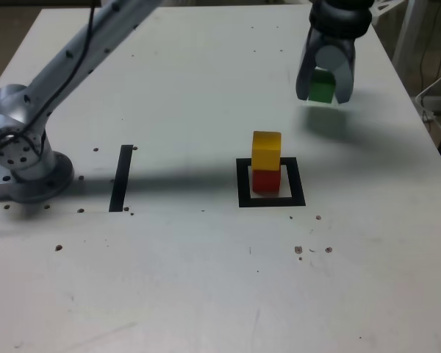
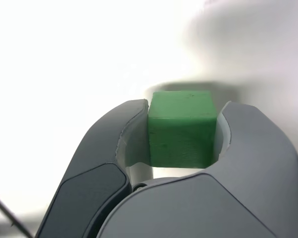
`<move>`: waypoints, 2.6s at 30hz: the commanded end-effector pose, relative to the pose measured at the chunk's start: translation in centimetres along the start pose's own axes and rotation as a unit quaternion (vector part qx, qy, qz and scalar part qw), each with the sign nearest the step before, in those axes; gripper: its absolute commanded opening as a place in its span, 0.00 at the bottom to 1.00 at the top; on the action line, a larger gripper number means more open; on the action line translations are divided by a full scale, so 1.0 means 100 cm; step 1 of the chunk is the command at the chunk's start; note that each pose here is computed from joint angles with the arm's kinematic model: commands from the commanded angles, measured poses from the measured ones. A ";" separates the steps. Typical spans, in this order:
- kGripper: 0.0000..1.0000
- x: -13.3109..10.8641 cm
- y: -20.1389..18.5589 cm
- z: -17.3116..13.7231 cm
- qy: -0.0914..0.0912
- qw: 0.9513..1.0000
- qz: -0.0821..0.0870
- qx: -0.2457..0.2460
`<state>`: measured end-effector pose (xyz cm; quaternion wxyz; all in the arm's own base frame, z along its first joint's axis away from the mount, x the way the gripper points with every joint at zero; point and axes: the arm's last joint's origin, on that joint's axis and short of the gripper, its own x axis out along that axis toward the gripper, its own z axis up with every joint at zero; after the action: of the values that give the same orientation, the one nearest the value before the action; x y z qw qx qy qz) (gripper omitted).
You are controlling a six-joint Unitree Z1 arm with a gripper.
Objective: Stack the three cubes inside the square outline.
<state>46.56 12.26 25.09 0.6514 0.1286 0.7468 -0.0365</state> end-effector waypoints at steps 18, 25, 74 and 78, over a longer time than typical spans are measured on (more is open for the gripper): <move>0.29 -0.082 -0.093 -0.082 -0.004 1.000 -0.022 -0.008; 0.30 -0.080 -0.115 -0.094 0.004 0.999 -0.050 -0.019; 0.48 -0.047 -0.148 -0.077 -0.010 0.995 -0.097 -0.011; 0.69 -0.044 -0.149 -0.077 -0.011 0.995 -0.101 -0.010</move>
<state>36.06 -0.93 29.22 0.6561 0.0462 0.7473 -0.0940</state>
